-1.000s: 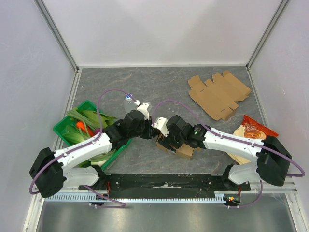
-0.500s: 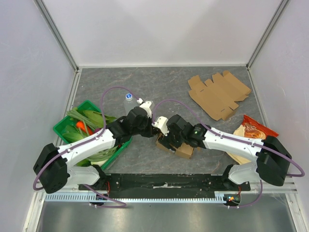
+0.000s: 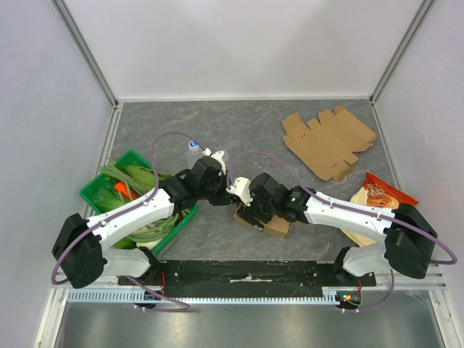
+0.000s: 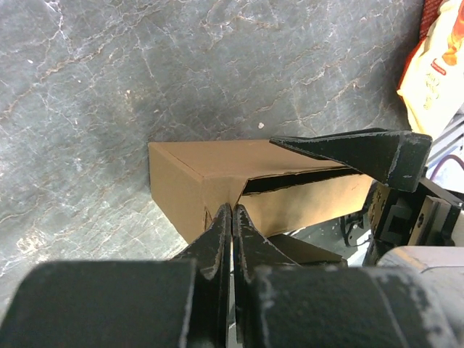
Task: Fold the paper box
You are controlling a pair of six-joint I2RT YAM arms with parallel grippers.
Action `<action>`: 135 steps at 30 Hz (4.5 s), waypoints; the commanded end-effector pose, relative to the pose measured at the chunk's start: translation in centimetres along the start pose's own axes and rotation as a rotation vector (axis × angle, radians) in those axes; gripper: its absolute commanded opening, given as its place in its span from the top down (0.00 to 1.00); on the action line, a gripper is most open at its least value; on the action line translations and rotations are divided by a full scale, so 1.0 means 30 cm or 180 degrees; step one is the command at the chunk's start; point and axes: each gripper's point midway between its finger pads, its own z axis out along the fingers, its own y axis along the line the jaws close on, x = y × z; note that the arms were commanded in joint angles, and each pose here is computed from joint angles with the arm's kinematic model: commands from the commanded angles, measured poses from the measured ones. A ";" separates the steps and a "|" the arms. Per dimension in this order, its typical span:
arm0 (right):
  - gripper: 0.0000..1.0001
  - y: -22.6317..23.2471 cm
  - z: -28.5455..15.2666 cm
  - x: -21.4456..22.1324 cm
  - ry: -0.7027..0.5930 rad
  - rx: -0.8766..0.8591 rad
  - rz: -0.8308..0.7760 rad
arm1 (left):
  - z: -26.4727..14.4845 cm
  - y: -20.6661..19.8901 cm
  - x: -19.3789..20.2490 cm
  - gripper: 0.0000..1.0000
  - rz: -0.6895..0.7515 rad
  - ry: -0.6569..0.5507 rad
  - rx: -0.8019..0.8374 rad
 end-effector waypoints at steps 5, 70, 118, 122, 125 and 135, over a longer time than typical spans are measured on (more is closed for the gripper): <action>0.21 -0.011 0.029 0.030 0.0068 0.0043 -0.0041 | -0.060 -0.174 -0.063 0.98 -0.0189 -0.0007 0.0554; 0.02 -0.092 -0.059 -0.079 -0.0479 0.0561 0.0537 | 0.018 0.050 0.172 0.98 -0.0050 0.0046 0.0047; 0.66 -0.234 -0.323 0.240 0.0216 0.1663 0.2160 | 0.030 -0.054 0.018 0.53 0.0583 -0.0329 0.0200; 0.70 -0.245 -0.326 0.227 0.0007 0.1756 0.2174 | 0.036 -0.042 -0.002 0.59 0.0585 -0.0439 0.0141; 0.81 -0.258 -0.327 0.195 -0.0197 0.1799 0.2162 | 0.045 -0.039 0.003 0.61 0.0593 -0.0437 0.0143; 1.00 -0.240 -0.353 0.116 -0.0324 0.1723 0.2150 | 0.080 -0.028 0.032 0.54 0.0634 -0.0344 0.0101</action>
